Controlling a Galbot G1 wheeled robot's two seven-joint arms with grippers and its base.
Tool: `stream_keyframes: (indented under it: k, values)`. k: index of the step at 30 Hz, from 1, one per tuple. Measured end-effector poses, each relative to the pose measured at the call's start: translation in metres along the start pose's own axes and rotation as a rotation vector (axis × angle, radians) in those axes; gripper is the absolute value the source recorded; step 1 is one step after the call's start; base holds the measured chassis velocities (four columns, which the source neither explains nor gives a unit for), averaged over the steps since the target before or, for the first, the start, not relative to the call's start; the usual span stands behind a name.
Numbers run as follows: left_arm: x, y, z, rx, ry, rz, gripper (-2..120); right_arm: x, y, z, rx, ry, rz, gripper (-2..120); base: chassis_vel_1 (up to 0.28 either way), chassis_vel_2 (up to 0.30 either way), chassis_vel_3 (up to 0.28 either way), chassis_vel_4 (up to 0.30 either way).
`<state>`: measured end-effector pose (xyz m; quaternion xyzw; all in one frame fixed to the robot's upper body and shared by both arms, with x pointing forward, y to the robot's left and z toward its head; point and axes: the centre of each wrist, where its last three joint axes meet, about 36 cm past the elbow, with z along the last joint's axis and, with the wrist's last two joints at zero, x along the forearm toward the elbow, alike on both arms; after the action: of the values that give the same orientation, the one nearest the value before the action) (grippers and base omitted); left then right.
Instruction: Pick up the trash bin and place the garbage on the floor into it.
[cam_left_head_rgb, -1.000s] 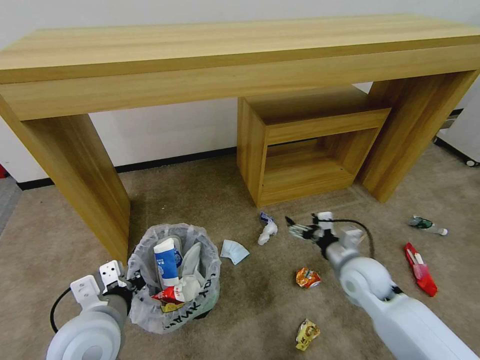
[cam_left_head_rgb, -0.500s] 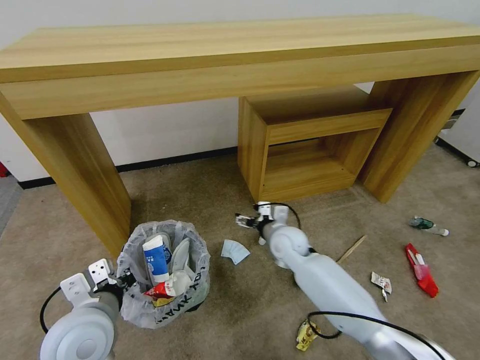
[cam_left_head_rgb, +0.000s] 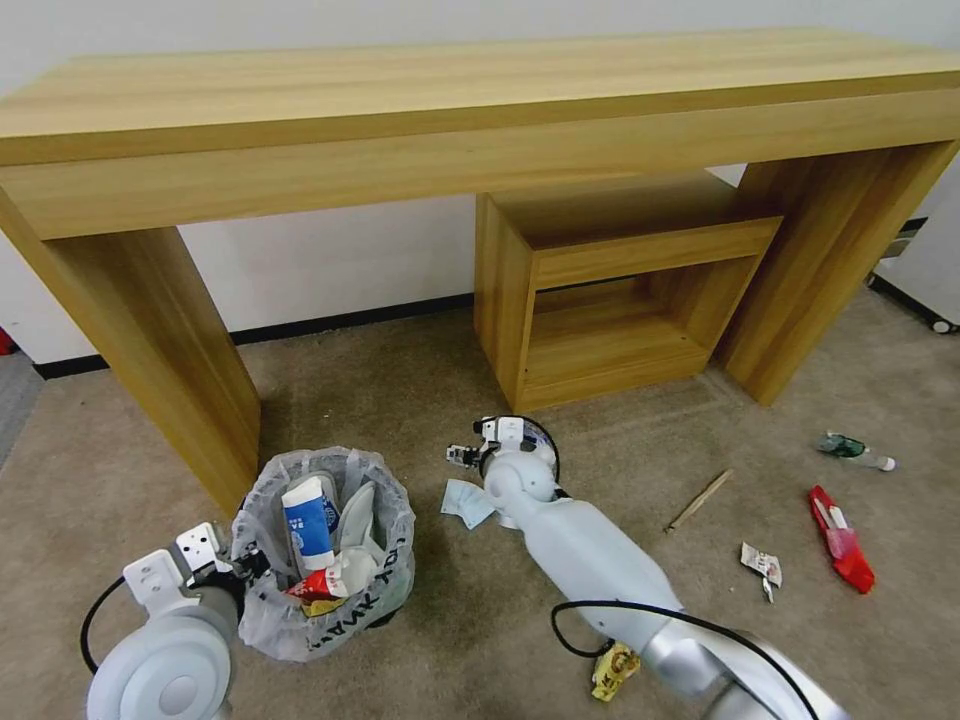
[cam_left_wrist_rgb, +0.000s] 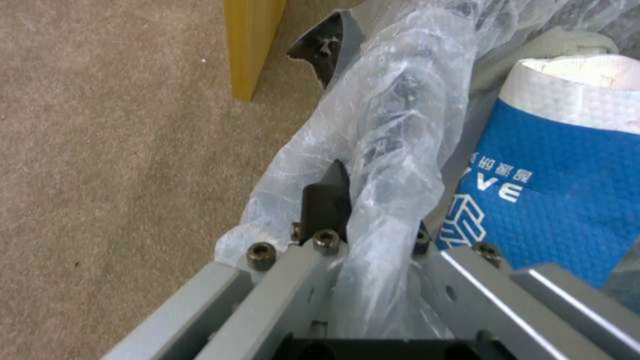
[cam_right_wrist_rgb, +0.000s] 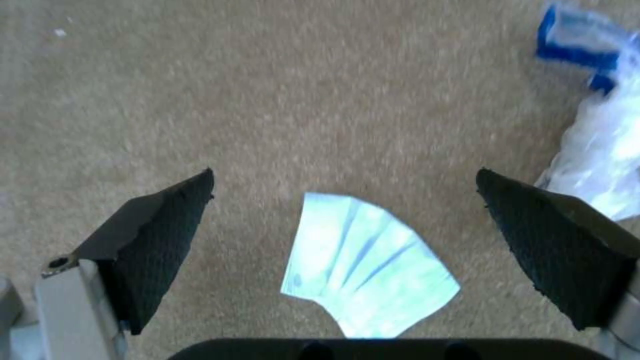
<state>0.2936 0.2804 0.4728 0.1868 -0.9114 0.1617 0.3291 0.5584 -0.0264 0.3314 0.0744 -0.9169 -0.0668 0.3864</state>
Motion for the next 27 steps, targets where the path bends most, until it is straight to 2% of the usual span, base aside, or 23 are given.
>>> stream_keyframes:
  k: [4, 14, 19, 23, 27]
  values:
    - [0.0, 0.0, 0.001, -0.002, 0.001, -0.001, 1, -0.011, 0.006, 0.005, -0.019, 0.016, 0.006, 100, 0.0, 0.0, 0.0, 0.0]
    - [0.002, -0.002, 0.008, -0.001, 0.008, 0.006, 1, -0.021, 0.011, 0.013, -0.002, -0.025, -0.011, 100, 0.0, 0.0, 0.0, 0.0]
    - [0.004, -0.002, 0.007, -0.001, 0.004, 0.008, 1, -0.025, 0.005, 0.025, 0.043, -0.03, 0.058, 100, 0.0, 0.0, 0.0, 0.0]
    - [0.005, -0.003, 0.009, -0.003, 0.003, 0.009, 1, -0.03, -0.001, 0.032, 0.021, 0.0, 0.115, 100, 0.0, 0.0, 0.0, 0.0]
    - [0.005, -0.004, 0.012, -0.005, 0.005, 0.015, 1, -0.041, -0.015, 0.041, -0.02, 0.001, 0.099, 100, 0.0, 0.0, 0.0, 0.0]
